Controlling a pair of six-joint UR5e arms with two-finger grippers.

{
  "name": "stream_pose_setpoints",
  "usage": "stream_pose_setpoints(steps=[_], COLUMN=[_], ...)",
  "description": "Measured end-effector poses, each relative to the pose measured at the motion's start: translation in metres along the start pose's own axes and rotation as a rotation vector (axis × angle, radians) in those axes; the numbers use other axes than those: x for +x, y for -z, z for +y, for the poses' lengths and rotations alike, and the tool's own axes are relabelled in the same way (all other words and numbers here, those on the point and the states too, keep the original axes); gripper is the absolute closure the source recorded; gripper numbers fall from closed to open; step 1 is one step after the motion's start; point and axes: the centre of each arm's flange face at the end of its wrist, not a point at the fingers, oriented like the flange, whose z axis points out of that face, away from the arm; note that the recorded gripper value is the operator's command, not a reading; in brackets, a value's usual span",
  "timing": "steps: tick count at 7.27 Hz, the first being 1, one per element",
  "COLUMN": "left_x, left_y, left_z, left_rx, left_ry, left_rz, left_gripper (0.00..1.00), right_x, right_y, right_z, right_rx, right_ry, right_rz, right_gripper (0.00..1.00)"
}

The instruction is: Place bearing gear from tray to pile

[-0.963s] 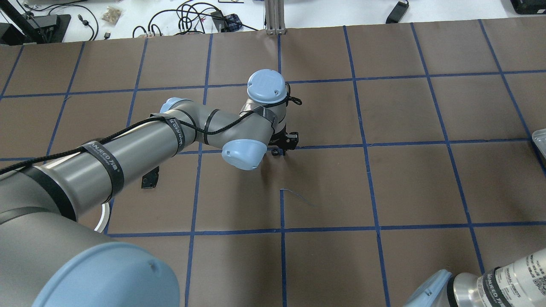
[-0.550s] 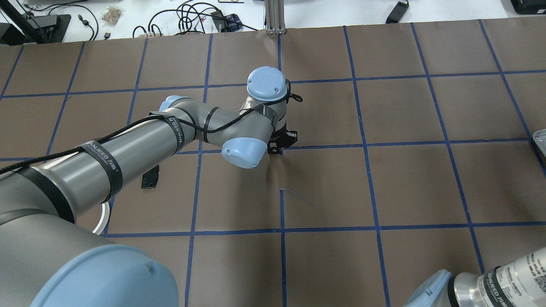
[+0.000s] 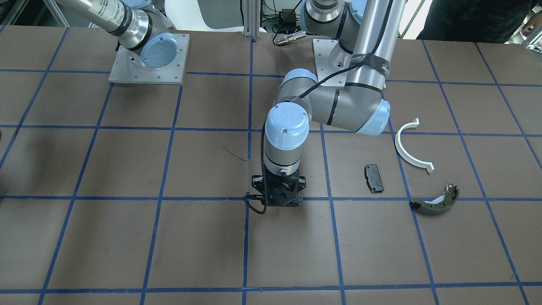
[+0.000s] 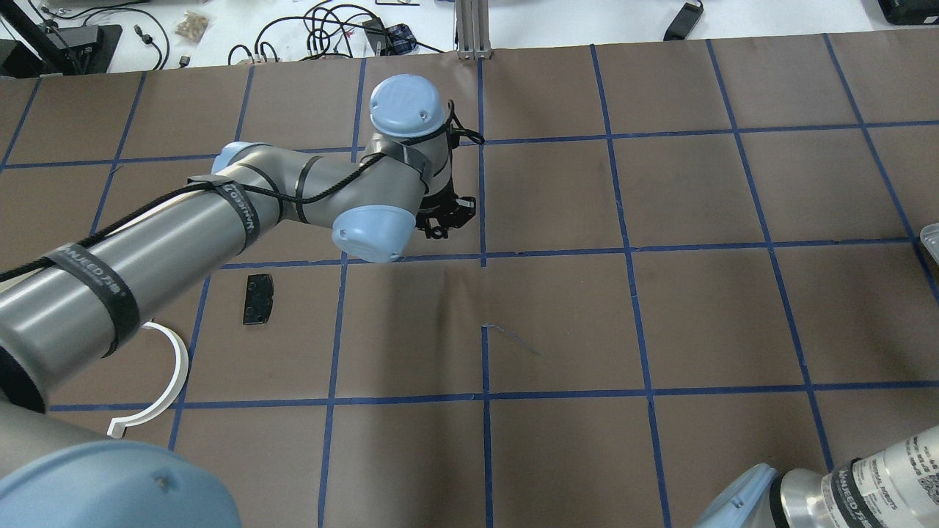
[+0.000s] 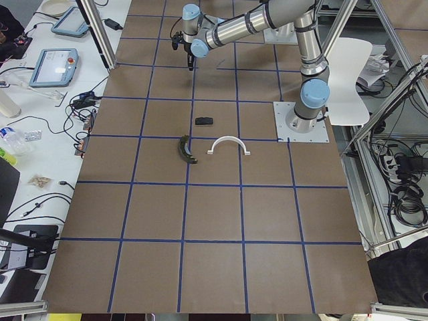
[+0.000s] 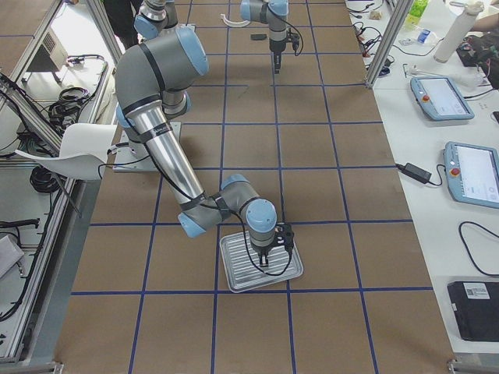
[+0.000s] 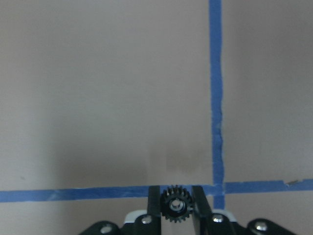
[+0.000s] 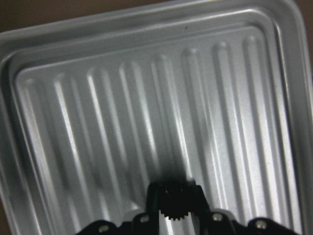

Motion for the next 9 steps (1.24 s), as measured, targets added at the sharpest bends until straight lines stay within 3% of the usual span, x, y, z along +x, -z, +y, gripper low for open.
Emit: stream_pose_setpoints(steps=[2,4,6,9], left_x=[-0.098,-0.204,-0.278,-0.343], left_y=[0.034,0.038,0.017,-0.025], left_z=[-0.016,-0.01,0.017,0.057], left_rx=[-0.047,-0.123,-0.169,-0.168], left_ry=[-0.022,-0.085,-0.191,-0.182], left_rz=[-0.015,-0.037,-0.065,-0.043], left_gripper=[1.0,1.0,1.0,1.0], right_x=[-0.002,-0.022,-0.066,-0.183], right_y=[0.014,0.054,0.077,0.118], right_z=[0.001,-0.001,-0.028,-0.095], right_rx=[-0.001,-0.016,-0.031,-0.05], right_ry=[0.001,-0.02,-0.029,-0.077], right_rz=[-0.002,-0.051,-0.089,-0.107], right_gripper=[1.0,1.0,1.0,1.0])
